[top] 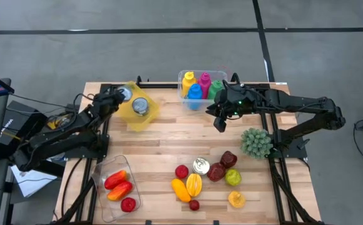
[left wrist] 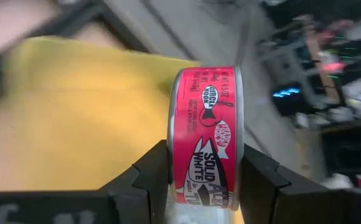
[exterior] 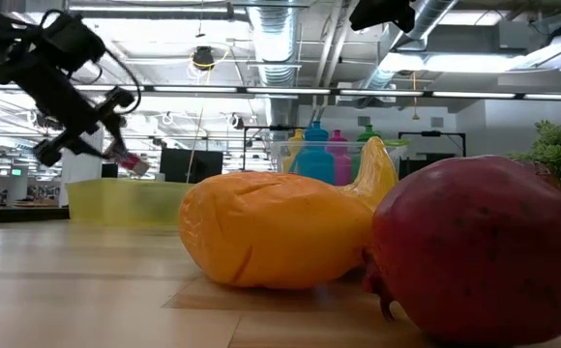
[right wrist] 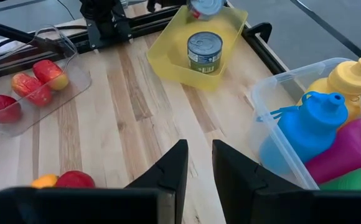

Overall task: Pick & Place Food Item
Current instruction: Put the red tuna can into the yellow bin

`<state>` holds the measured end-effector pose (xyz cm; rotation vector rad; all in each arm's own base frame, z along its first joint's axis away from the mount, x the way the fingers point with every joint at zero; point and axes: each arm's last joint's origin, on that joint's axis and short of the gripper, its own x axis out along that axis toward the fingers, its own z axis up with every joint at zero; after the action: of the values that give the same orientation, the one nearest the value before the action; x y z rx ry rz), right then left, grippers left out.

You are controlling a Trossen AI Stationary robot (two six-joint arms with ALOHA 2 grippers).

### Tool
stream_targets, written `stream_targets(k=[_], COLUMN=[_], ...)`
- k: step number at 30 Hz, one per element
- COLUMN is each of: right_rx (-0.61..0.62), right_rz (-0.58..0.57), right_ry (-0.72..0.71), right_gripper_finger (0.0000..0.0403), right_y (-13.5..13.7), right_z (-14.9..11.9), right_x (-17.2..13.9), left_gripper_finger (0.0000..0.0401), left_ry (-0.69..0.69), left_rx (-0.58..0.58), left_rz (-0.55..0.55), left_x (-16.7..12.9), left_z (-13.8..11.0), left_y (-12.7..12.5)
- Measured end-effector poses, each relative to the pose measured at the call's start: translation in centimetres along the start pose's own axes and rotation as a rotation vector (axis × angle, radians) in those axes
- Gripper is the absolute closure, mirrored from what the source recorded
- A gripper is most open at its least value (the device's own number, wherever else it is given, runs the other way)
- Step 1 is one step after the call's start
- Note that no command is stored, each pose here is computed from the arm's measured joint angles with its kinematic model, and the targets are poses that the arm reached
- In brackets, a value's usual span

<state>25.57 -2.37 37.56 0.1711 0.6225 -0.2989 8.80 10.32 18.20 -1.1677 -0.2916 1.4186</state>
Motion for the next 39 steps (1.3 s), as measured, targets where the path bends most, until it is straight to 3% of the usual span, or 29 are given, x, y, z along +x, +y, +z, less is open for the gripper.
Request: stream_targets(k=[14,24,39], right_rx=[-0.008,-0.011,-0.035], right_rz=[-0.023,-0.023,-0.023], right_ry=[-0.004,-0.004,-0.003], right_gripper_finger=[0.0333,0.0333,0.0333], right_y=[-0.1,-0.1,-0.1], right_z=[0.0,0.0,0.0], right_x=[0.0,0.0,0.0], left_gripper_finger=[0.0269,0.0257,0.0148], left_ry=[-0.001,-0.009,-0.017], left_rx=[-0.071,-0.108,-0.122], left_rz=[0.062,0.022,-0.050], left_x=[1.2,1.4,1.4], left_z=[-1.5,-1.7,-1.6], left_y=[3.5,4.0,3.3])
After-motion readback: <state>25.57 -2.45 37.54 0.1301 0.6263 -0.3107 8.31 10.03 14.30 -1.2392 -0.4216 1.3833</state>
